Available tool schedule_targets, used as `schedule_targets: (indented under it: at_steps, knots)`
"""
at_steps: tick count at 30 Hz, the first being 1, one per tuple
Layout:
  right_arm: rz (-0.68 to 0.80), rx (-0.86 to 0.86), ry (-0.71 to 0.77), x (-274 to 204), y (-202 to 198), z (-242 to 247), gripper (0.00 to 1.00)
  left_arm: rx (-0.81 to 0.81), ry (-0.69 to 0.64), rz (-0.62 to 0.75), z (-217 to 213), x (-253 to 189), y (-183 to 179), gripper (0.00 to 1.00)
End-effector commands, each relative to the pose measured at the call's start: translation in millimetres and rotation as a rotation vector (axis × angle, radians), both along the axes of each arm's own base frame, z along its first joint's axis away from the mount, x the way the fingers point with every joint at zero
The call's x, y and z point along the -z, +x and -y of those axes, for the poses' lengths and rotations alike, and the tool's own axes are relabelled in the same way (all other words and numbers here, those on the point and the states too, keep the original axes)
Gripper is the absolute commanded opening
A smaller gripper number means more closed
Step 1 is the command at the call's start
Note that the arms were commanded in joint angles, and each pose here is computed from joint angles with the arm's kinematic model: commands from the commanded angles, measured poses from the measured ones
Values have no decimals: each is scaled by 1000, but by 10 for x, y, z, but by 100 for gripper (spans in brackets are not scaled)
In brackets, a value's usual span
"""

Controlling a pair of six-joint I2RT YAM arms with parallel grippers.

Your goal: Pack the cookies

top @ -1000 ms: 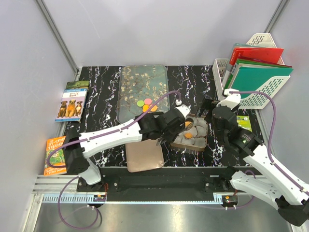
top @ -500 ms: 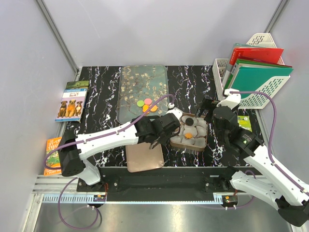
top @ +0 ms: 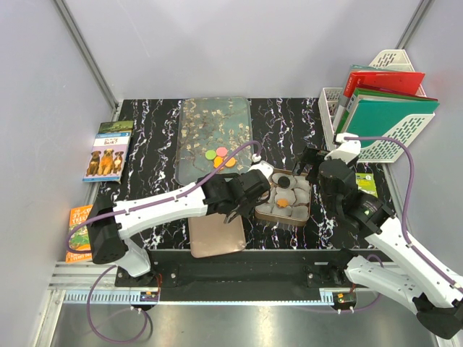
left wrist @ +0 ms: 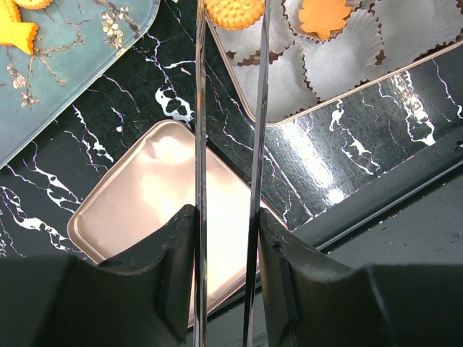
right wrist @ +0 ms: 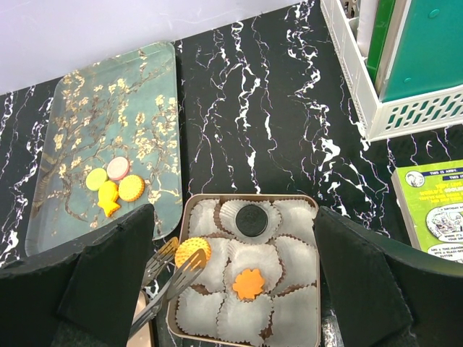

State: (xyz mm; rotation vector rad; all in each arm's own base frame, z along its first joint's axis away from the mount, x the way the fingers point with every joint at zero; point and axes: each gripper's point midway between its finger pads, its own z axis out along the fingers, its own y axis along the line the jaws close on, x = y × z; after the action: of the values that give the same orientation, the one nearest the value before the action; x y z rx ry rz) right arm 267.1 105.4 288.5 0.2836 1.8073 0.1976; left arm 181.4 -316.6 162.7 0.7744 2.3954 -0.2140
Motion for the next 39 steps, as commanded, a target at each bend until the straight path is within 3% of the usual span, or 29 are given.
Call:
schedule_targets:
  at_steps: [1,7,15,25,39]
  knots:
    - [34,11,30,-74,22,1,100,-10,-80,36,98,-230,56,40]
    - [32,10,31,-62,14,5,100,-11,-90,27,111,-234,41,48]
    - [34,12,34,-56,1,21,100,-15,-99,30,117,-270,45,48]
    - [33,6,40,-55,-5,8,100,-109,-123,165,-85,-596,259,47]
    - [34,16,32,-31,-31,58,100,21,-149,47,341,-389,91,42]
